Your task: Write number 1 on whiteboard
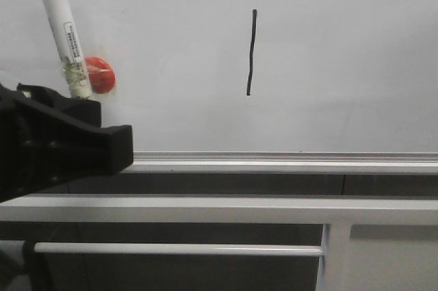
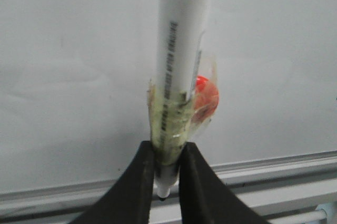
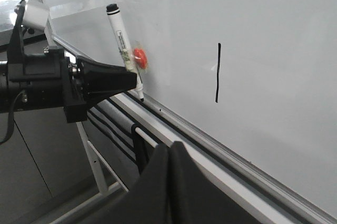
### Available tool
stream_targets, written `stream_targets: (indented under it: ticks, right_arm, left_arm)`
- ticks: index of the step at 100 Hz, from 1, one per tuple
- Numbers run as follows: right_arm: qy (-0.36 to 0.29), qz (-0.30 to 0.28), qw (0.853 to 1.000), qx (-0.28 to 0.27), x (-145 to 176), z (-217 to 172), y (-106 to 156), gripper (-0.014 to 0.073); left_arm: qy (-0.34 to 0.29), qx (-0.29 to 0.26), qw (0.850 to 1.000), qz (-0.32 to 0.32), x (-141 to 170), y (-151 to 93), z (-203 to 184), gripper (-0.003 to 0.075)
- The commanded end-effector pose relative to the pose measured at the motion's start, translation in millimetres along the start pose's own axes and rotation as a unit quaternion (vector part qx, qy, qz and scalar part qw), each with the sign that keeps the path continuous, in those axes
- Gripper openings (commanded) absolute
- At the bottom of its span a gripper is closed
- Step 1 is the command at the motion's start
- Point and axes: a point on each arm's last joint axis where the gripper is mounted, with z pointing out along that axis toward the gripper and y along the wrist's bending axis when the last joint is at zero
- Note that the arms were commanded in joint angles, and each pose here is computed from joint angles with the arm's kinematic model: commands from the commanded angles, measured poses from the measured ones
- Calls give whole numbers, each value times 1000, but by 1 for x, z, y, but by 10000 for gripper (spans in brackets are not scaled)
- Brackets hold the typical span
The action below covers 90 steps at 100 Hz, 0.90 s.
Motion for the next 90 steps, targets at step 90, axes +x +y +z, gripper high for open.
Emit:
stream_targets:
  ticks: [90]
  right_arm:
    - [-16, -2, 1000, 17, -10, 0, -3, -64]
  left_arm:
    - [-60, -29, 995, -71, -33, -3, 12, -20]
